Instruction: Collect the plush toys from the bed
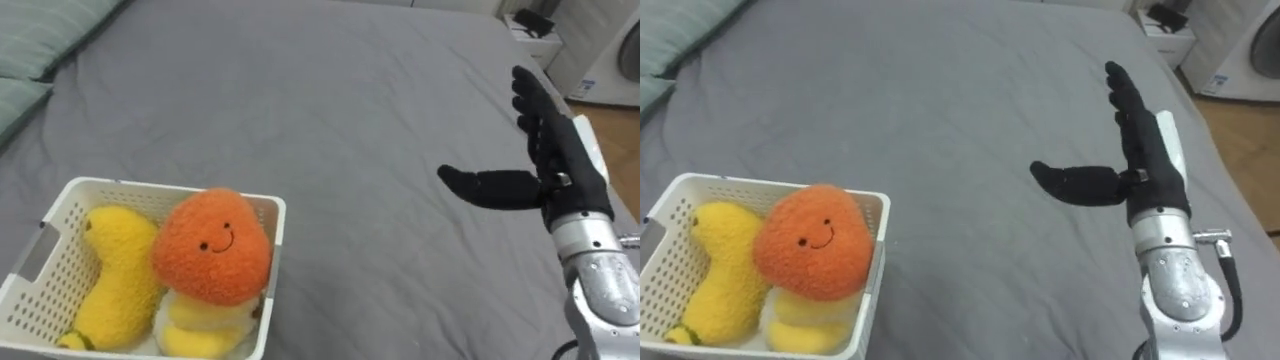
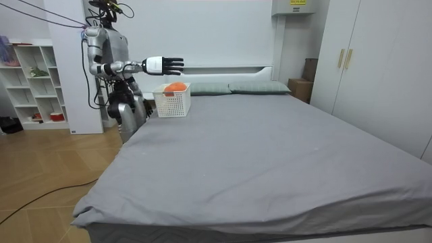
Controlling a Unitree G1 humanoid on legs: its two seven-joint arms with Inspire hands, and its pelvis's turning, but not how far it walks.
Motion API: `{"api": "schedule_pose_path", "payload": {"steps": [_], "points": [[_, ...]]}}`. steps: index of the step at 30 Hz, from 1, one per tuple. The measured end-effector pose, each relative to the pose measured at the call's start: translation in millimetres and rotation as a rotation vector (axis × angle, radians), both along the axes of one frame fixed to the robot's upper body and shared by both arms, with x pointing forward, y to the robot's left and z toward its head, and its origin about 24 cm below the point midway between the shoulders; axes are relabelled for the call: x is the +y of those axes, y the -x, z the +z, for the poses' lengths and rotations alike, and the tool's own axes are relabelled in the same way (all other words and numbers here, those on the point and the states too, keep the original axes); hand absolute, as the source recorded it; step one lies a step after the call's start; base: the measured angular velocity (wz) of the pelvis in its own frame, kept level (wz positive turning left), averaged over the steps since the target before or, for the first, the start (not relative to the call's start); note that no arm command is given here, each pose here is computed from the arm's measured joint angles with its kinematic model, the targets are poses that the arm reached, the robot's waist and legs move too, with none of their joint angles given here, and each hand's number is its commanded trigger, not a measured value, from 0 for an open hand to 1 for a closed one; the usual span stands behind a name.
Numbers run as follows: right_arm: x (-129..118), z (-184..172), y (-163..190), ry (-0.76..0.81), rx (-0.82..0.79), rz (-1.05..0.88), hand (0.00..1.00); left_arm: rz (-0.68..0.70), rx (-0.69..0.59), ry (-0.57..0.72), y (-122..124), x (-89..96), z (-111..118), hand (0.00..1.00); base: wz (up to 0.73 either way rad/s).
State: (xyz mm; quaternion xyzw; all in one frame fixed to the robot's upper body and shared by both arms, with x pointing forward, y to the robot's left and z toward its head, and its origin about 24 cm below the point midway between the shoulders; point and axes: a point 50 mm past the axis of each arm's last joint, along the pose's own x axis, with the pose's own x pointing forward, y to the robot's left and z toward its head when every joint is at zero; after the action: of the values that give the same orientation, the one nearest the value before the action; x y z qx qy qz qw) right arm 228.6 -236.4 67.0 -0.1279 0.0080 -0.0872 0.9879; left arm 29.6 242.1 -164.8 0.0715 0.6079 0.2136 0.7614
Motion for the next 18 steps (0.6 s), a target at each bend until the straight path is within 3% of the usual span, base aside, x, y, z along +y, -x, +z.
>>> {"api": "schedule_pose_path", "payload": {"steps": [4,10,15,18], "points": [[-13,-24,12,-0.177,0.050,-0.090,0.00,0.012,0.015,-0.023,7,1.2,0,0.00,-0.13],[-41,-96,52,-0.499,0.261,-0.407,0.00,0.074,0.017,-0.017,17,0.0,0,0.00,-0.01],[-53,-154,114,-0.729,0.442,-0.737,0.00,0.108,0.010,-0.017,22,1.4,1,0.00,0.00],[-60,-181,155,-0.776,0.554,-0.952,0.00,0.132,0.021,-0.023,29,3.4,1,0.00,0.02]]}}
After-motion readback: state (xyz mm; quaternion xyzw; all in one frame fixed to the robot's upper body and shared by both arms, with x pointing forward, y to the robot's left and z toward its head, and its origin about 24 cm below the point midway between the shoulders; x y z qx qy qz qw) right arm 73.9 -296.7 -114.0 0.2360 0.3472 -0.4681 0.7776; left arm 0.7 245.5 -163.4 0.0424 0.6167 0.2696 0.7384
